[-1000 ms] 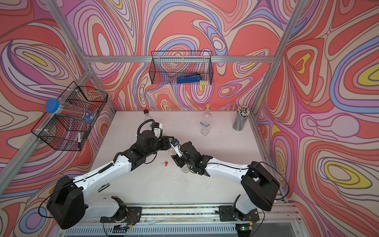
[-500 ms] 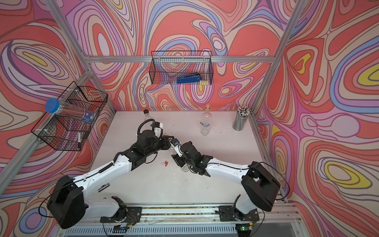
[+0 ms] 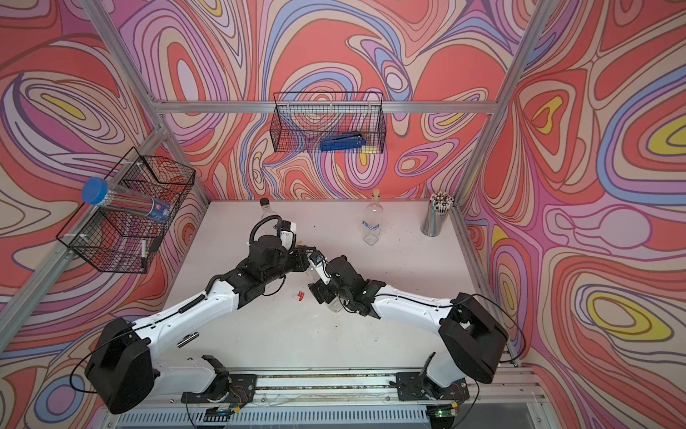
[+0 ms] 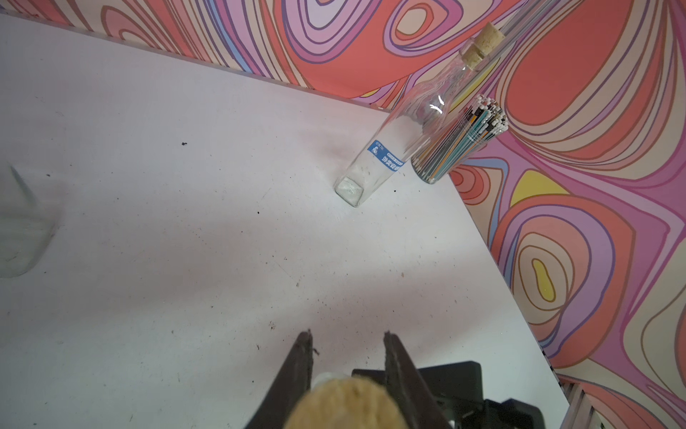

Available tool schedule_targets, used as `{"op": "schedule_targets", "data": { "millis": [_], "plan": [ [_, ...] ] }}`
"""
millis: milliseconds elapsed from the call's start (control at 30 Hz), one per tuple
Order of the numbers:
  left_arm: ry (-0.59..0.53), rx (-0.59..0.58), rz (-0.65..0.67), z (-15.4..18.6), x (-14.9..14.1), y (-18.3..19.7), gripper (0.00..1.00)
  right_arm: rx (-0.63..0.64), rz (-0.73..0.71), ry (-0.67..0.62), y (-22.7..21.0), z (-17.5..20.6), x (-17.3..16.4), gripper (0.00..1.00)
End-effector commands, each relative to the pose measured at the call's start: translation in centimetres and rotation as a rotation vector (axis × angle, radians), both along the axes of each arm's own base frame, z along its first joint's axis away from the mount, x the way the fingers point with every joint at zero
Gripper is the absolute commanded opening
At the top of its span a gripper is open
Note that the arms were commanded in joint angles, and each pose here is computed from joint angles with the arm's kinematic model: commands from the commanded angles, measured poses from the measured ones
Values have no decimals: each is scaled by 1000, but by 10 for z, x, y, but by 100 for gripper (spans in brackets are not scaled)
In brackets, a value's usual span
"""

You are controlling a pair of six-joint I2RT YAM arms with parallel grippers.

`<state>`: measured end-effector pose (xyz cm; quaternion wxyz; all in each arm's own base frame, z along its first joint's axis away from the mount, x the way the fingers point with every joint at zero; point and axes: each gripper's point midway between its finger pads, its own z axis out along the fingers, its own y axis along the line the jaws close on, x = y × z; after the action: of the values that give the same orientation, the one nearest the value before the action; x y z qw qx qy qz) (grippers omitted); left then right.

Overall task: Remove the label from the bottle
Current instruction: Tear open the label from the bottle.

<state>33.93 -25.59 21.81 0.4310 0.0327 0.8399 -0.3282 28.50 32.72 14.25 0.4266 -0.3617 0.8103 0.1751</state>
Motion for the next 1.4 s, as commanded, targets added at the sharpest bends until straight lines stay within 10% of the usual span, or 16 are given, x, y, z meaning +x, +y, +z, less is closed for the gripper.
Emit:
{"op": "schedule_targets", "data": {
  "millis": [0, 300, 633, 1367],
  "plan": [
    [-25, 4, -4, 18, 4, -5, 0, 47, 15, 28, 2, 23, -12, 96],
    [45, 75, 19, 9, 8, -1, 0, 85, -35, 94, -26, 42, -35, 90],
    [75, 79, 25, -1, 10, -3, 0, 69, -81, 147, -34, 22, -48, 31],
    [97, 95, 31, -9, 11, -2, 0, -52, -172, 122, -37, -10, -37, 36]
  ]
}}
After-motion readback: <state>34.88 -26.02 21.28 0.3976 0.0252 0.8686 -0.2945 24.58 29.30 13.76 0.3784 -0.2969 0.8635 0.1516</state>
